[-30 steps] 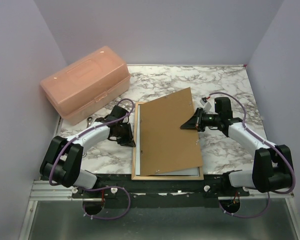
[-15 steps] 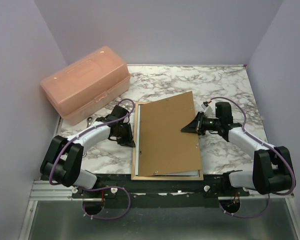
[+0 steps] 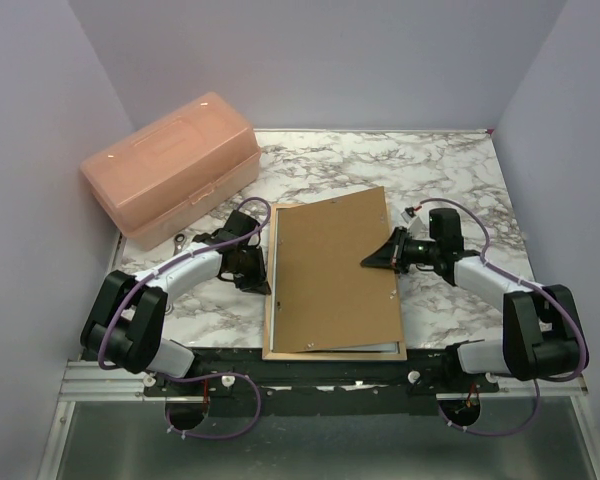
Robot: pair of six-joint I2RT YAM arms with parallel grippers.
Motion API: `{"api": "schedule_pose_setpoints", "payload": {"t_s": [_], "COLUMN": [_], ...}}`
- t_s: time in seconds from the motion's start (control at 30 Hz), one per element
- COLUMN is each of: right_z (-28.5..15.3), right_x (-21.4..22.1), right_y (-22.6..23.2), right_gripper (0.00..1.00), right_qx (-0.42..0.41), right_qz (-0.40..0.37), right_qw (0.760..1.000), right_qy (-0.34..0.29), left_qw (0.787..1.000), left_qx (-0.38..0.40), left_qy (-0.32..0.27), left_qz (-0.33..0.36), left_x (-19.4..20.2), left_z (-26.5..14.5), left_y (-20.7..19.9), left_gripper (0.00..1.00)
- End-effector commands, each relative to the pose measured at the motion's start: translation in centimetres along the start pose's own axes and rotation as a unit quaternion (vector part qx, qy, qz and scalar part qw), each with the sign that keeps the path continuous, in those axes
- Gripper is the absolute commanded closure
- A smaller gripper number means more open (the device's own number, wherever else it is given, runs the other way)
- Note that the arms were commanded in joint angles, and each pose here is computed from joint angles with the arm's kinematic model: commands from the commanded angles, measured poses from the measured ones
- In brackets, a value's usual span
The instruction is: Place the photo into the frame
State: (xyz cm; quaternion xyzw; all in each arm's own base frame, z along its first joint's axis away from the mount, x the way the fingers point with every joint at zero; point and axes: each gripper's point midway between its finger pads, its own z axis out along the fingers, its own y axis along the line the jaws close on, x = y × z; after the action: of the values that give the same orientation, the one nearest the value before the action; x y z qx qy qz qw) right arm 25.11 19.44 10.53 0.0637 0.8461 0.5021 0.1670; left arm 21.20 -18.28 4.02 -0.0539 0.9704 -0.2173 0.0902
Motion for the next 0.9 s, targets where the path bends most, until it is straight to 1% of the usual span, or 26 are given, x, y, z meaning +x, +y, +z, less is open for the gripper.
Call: {"api": "schedule_pose_setpoints", "payload": {"t_s": [0.0,0.17,0.33,0.5,0.67,0.77,0.87], "right_z": [0.5,0.7,1.6,2.4,2.5,2.5,2.7], "right_x": [1.0,1.3,1.9,2.5,2.8,2.8,2.8], "right_y": [-1.7,-2.7,-3.6,-4.5,-5.1,-5.2,-5.2], "right_gripper": [0.99,0.99,0.99,0.98,0.85,0.80,0.70], "right_qx": [0.013,0.033,0.050,0.075,0.102,0.116,0.129], "right_qz": [0.007,0.004,0.009,0.007,0.004,-0.005,-0.015], "right_qw": [1.000,0.999,0.998,0.996,0.994,0.992,0.991], "right_qy": [0.008,0.010,0.031,0.039,0.045,0.044,0.046], "left_qw": [1.000,1.000,1.000,1.000,1.000,1.000,1.000], "left_qx": [0.012,0.015,0.019,0.015,0.012,0.012,0.013], "left_qy": [-0.009,-0.008,-0.010,-0.011,-0.010,-0.008,-0.009], "left_qz": [0.010,0.012,0.015,0.017,0.018,0.018,0.018], "left_x": [-0.7,-1.0,-1.1,-1.2,-1.1,-1.1,-1.3], "left_z": [-0.3,-0.1,-0.2,-0.5,-0.5,-0.3,-0.3], "left_y": [-1.2,-1.6,-2.0,-2.0,-1.9,-1.9,-2.1], "left_gripper": [0.85,0.84,0.85,0.85,0.83,0.82,0.81]}}
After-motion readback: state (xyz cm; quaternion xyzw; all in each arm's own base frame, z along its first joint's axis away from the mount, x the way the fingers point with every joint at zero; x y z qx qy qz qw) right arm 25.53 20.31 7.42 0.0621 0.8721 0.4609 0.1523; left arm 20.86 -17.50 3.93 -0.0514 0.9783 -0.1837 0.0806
